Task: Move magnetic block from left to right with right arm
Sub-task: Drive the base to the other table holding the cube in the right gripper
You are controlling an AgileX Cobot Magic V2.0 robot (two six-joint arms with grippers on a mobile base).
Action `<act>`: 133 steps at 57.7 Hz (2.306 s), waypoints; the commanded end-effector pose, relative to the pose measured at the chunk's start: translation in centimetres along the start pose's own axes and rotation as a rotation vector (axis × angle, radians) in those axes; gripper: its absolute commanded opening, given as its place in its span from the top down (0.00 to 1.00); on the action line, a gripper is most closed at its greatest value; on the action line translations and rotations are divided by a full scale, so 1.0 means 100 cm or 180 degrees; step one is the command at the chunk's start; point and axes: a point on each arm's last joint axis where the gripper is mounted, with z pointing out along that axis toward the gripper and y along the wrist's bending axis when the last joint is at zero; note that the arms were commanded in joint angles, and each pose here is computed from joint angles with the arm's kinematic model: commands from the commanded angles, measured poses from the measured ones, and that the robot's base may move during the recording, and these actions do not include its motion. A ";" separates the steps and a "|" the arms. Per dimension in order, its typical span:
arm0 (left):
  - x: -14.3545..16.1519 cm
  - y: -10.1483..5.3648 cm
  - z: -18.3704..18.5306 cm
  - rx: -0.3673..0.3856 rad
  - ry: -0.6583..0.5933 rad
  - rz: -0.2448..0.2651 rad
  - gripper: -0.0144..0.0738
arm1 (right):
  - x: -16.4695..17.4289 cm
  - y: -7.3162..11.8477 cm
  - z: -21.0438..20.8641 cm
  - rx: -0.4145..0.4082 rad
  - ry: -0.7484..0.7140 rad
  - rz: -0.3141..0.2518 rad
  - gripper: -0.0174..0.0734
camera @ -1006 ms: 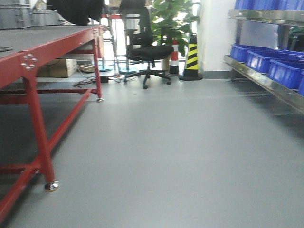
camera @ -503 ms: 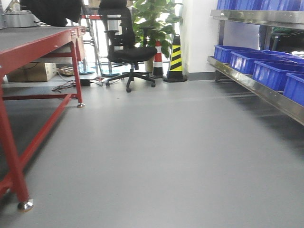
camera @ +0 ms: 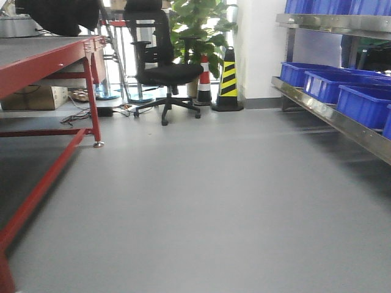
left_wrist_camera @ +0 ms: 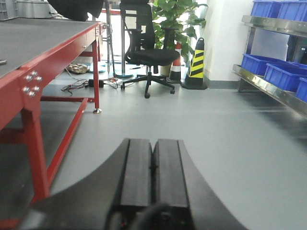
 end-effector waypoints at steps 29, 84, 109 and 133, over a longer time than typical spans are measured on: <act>-0.005 0.000 -0.001 0.0013 -0.0262 -0.0033 0.98 | -0.018 0.000 -0.001 0.0014 -0.0345 -0.0060 0.46; -0.005 0.000 -0.001 0.0013 -0.0262 -0.0033 0.98 | -0.018 0.000 -0.001 0.0014 -0.0345 -0.0060 0.46; -0.005 0.000 -0.001 0.0013 -0.0262 -0.0033 0.98 | -0.018 0.000 -0.001 0.0014 -0.0345 -0.0060 0.46; -0.005 0.000 -0.001 0.0013 -0.0262 -0.0033 0.98 | -0.017 0.000 -0.001 0.0015 -0.0325 -0.0060 0.46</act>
